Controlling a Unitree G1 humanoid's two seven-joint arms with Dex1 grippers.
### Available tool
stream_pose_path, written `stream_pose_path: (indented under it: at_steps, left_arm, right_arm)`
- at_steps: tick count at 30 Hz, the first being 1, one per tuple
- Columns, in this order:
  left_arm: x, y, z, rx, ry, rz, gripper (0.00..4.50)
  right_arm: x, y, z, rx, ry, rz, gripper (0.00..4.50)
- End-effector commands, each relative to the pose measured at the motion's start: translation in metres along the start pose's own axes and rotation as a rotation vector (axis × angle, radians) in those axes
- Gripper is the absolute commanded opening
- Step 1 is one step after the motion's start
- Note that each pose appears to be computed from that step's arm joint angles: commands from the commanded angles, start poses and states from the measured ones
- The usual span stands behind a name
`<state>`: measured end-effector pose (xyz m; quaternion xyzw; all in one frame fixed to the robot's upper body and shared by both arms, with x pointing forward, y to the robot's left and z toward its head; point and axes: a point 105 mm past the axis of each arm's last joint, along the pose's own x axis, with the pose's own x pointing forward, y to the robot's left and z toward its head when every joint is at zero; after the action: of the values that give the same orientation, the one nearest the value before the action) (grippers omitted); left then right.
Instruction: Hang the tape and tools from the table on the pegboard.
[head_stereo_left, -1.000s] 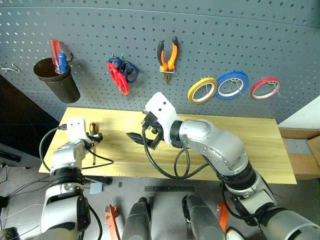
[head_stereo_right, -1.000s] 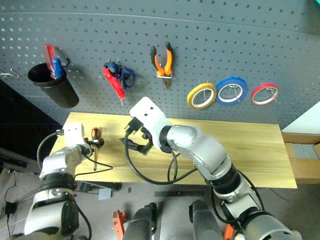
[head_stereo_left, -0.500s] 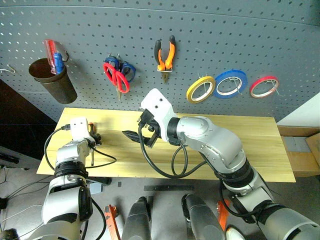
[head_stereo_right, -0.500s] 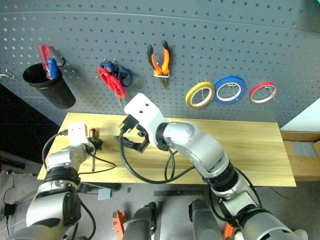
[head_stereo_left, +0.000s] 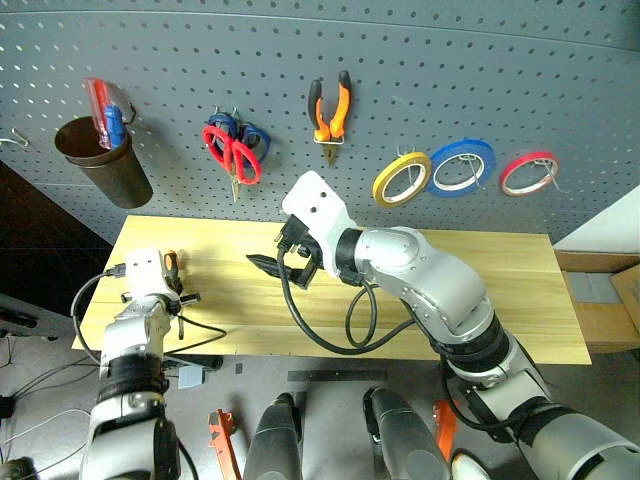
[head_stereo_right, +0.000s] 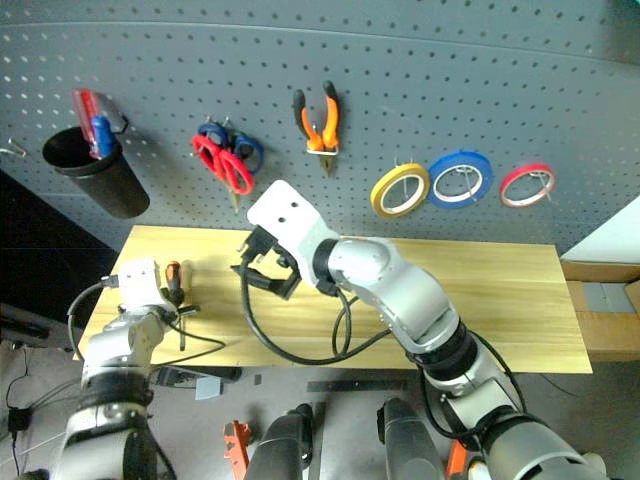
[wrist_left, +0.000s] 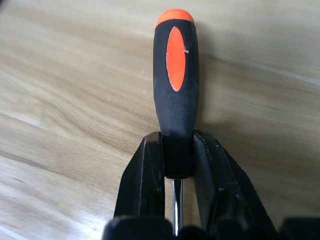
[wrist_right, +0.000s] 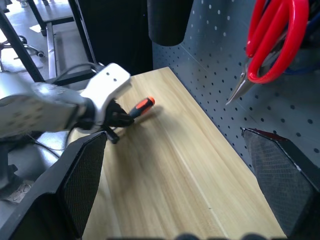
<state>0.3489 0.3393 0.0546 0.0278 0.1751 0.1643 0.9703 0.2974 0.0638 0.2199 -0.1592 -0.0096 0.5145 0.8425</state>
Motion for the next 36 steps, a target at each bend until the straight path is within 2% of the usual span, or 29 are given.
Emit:
stream_pose_path:
  at_steps: [1, 5, 10, 14, 18, 20, 23, 28, 32, 36]
  left_arm:
    - [-0.034, 0.005, 0.044, 0.112, -0.288, 0.023, 0.48]
    - [-0.076, 0.001, 0.057, 0.211, -0.465, 0.017, 0.48]
    - [-0.116, 0.002, 0.059, 0.274, -0.542, 0.055, 0.48]
    - [-0.141, -0.013, 0.096, 0.355, -0.703, 0.022, 0.48]
    - [-0.151, -0.009, 0.151, 0.382, -0.881, 0.062, 0.48]
    - [-0.155, -0.006, 0.176, 0.418, -0.961, 0.081, 0.48]
    - [-0.152, 0.001, 0.201, 0.423, -1.027, 0.113, 0.48]
    - [-0.144, 0.014, 0.248, 0.329, -1.13, 0.143, 0.48]
    - [-0.134, 0.015, 0.276, 0.265, -1.189, 0.133, 0.48]
    - [-0.121, 0.01, 0.289, 0.2, -1.209, 0.109, 0.48]
  right_arm:
    - [-0.012, -0.001, 0.021, -0.028, -0.1, 0.009, 4.5]
    - [-0.023, -0.003, 0.026, -0.049, -0.139, 0.032, 4.5]
    - [-0.037, -0.008, 0.03, -0.102, -0.174, 0.061, 4.5]
    - [-0.05, -0.011, 0.036, -0.125, -0.187, 0.113, 4.5]
    - [-0.058, -0.021, 0.041, -0.133, -0.194, 0.112, 4.5]
    - [-0.06, -0.024, 0.041, -0.134, -0.194, 0.11, 4.5]
    - [-0.062, -0.027, 0.041, -0.131, -0.195, 0.11, 4.5]
    - [-0.068, -0.029, 0.048, -0.109, -0.221, 0.095, 4.5]
    - [-0.067, -0.032, 0.049, -0.108, -0.224, 0.066, 4.5]
    - [-0.067, -0.031, 0.05, -0.106, -0.226, 0.058, 4.5]
